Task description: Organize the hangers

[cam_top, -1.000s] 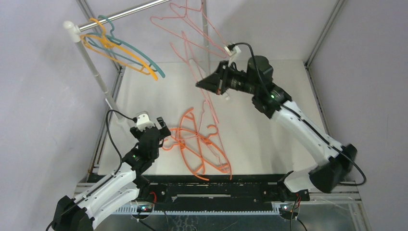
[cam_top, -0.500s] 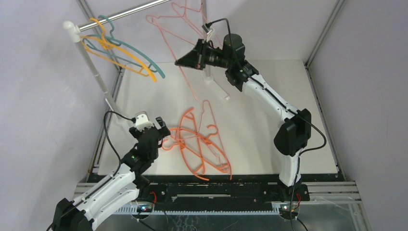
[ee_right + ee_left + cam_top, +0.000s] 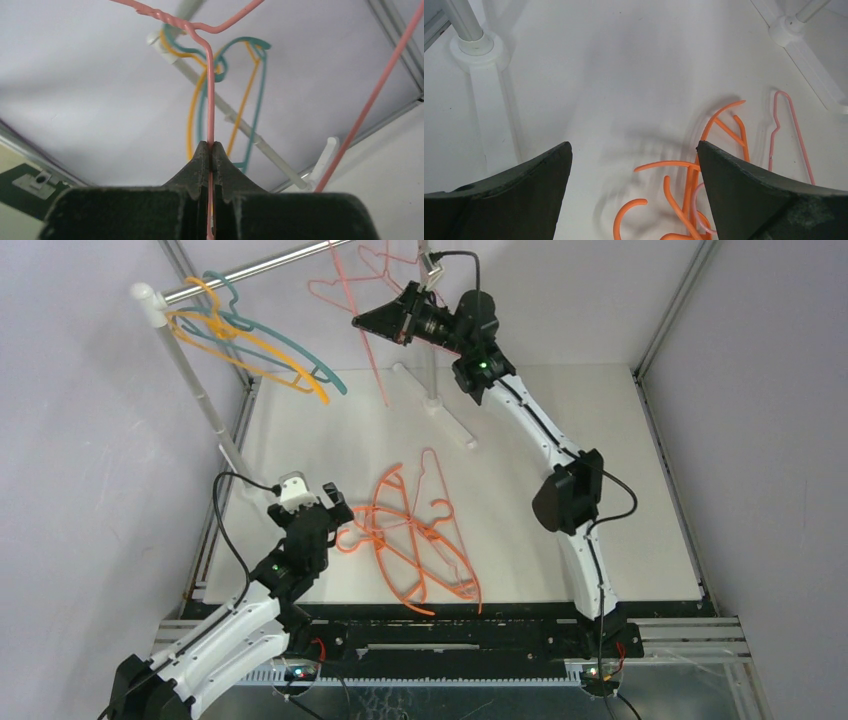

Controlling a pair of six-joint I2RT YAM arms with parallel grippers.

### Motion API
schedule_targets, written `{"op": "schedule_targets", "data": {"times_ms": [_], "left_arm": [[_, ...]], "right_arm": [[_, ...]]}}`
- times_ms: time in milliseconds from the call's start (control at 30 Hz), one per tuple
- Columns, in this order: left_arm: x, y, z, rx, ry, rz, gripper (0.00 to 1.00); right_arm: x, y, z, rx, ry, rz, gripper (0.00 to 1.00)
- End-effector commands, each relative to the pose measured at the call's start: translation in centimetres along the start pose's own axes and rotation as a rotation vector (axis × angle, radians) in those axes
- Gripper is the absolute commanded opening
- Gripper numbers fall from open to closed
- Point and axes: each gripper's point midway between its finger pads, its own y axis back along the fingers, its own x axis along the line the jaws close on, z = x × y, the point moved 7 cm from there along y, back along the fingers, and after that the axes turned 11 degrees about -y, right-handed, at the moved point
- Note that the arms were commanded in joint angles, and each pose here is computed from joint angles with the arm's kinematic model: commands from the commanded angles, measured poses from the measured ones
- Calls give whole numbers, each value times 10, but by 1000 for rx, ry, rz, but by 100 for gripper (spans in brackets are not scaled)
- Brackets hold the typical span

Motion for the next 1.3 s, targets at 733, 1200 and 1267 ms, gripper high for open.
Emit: {"op": "schedule_targets", "data": {"times_ms": [733, 1200, 1267], "left_arm": [[-4, -1, 13, -32, 34, -7, 100], [-2, -2, 10, -28, 19, 17, 99], [-2, -3, 9, -22, 12, 19, 99]], "right_arm": [[10, 36, 19, -223, 207, -171, 88], [32, 151, -74, -231, 467, -591, 100], [38, 161, -101, -187, 547, -687, 100]]}}
